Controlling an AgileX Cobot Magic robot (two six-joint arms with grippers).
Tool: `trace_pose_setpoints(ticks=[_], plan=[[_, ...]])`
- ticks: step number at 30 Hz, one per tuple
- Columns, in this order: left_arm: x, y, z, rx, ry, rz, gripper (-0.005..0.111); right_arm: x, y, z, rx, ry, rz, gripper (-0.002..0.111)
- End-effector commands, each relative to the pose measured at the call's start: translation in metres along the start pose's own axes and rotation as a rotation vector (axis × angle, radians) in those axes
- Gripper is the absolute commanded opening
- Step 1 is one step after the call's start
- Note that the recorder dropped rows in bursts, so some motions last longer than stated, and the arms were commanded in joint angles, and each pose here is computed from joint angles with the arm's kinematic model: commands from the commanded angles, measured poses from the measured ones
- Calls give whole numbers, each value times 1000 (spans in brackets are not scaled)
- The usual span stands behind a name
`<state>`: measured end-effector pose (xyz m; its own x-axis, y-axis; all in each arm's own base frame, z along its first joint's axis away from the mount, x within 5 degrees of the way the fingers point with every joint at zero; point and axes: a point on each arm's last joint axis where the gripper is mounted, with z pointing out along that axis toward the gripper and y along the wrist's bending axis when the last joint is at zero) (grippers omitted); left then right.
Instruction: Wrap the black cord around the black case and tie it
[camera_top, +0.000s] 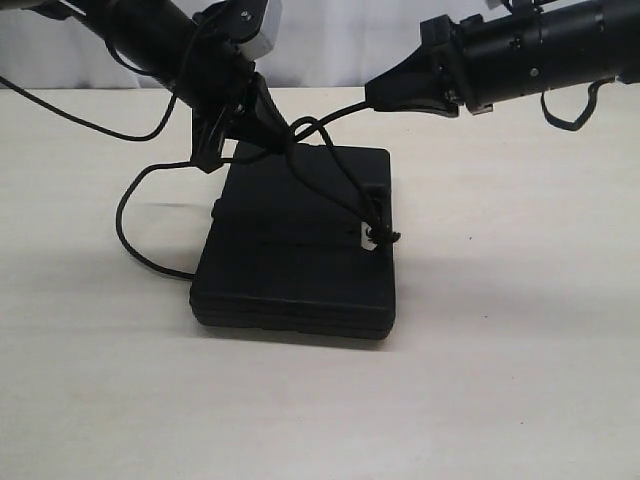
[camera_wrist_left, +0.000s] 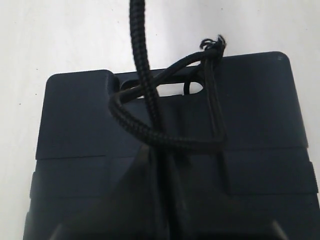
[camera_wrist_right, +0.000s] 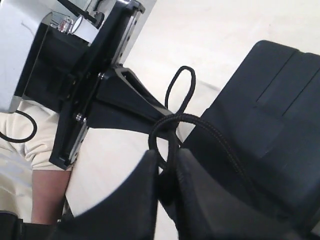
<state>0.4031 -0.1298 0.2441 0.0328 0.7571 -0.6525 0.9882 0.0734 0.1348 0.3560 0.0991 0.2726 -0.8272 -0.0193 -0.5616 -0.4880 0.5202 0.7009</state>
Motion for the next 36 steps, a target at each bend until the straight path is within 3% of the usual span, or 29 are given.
trace_pose_setpoints(ticks=[1, 8, 15, 19, 28, 31, 36], plan=[[-6, -1, -1, -4, -33, -12, 0, 0, 0, -1, -13, 0, 25, 4], [-8, 0, -1, -22, -49, -24, 4, 4, -3, 1, -4, 5, 34, 4], [-5, 1, -1, -25, -18, -81, 39, 4, -3, 1, -5, 3, 35, 4], [0, 3, -8, -77, 68, -108, 52, 3, -1, -1, -7, 1, 21, 4], [-37, -3, -53, -215, 5, -56, 52, -5, 16, -14, 33, -69, -50, 4], [-44, -7, -50, -159, -82, -86, 52, -6, 21, -17, 34, -77, -74, 4], [-40, -6, -15, -88, -54, -75, 52, -6, 28, -22, 30, -85, -108, 4]])
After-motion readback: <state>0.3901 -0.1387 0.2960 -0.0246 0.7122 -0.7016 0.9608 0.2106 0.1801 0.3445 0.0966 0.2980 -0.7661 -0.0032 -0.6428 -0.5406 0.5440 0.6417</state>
